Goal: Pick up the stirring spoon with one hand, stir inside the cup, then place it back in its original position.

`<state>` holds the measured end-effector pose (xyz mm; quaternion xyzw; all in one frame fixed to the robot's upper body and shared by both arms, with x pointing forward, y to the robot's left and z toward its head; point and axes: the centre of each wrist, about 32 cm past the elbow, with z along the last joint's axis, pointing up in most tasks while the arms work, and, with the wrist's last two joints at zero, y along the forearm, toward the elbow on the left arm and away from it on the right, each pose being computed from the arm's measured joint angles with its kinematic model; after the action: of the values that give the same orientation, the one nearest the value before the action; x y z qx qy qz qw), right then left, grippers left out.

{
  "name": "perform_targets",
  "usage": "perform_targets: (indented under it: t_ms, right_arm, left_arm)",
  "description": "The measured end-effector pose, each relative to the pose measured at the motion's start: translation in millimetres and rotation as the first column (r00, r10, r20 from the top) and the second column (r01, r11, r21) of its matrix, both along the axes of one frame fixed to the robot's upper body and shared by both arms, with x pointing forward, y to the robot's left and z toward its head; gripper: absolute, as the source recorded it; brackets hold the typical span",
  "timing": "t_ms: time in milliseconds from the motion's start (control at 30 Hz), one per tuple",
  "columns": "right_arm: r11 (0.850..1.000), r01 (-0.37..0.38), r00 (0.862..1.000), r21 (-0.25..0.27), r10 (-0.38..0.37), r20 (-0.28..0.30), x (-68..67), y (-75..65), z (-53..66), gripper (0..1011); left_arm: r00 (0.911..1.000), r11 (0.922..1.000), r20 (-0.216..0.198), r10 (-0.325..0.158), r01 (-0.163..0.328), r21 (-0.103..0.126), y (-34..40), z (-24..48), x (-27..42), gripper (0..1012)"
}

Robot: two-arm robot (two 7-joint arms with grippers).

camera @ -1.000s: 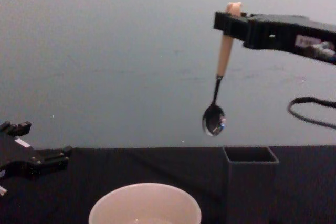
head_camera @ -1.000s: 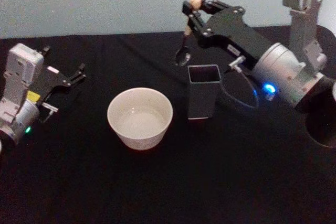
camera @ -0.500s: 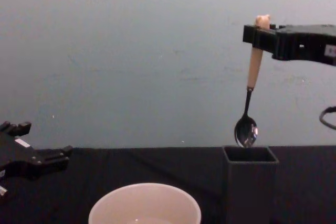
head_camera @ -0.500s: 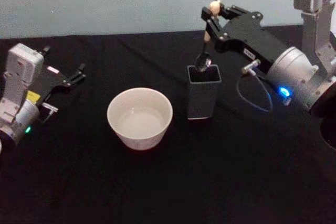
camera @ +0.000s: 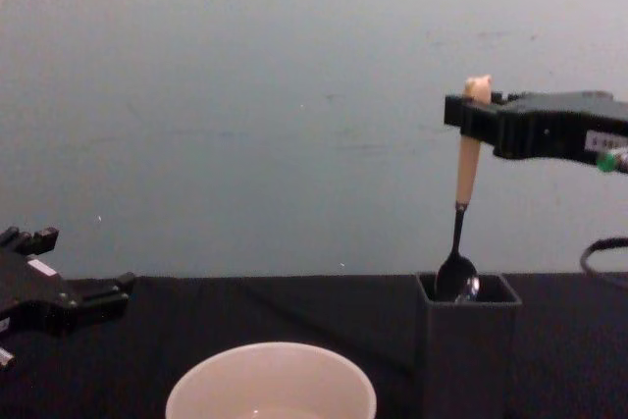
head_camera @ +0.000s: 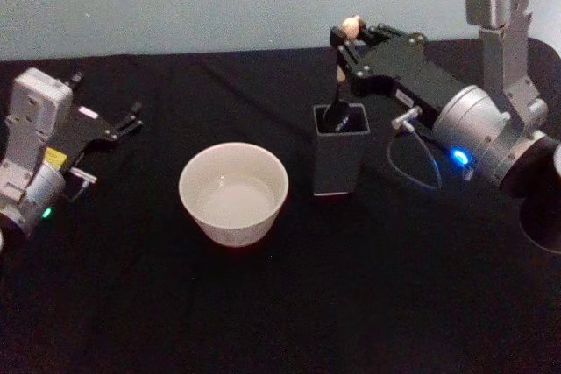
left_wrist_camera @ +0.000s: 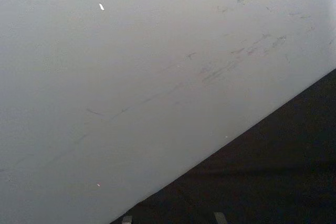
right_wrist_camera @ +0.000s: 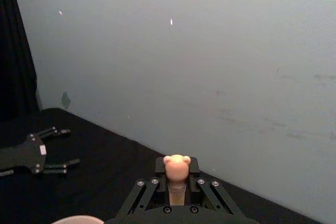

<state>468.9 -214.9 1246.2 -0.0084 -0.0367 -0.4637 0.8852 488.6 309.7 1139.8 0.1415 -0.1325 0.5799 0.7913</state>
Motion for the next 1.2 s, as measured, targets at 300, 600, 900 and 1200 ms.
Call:
perform_targets:
  t_ms: [300, 600, 900, 1200]
  right_arm:
    - [1.000, 0.007, 0.998, -0.028, -0.009, -0.057, 2.2, 3.1, -13.6, 229]
    - [0.999, 0.021, 0.993, -0.046, -0.026, -0.111, 1.2, 4.9, -26.8, 228]
    - [0.997, 0.032, 0.987, -0.067, -0.042, -0.157, 0.8, 5.6, -38.5, 228]
    - [0.996, 0.036, 0.983, -0.087, -0.051, -0.178, 1.3, 5.8, -45.7, 229]
  left_arm:
    - [1.0000, 1.0000, 0.000, 0.000, 0.000, 0.000, 0.0, 0.0, 0.0, 1001]
    - [1.0000, 1.0000, 0.000, 0.000, 0.000, 0.000, 0.0, 0.0, 0.0, 1001]
    - [1.0000, 1.0000, 0.000, 0.000, 0.000, 0.000, 0.0, 0.0, 0.0, 1001]
    - [1.0000, 1.0000, 0.000, 0.000, 0.000, 0.000, 0.0, 0.0, 0.0, 1001]
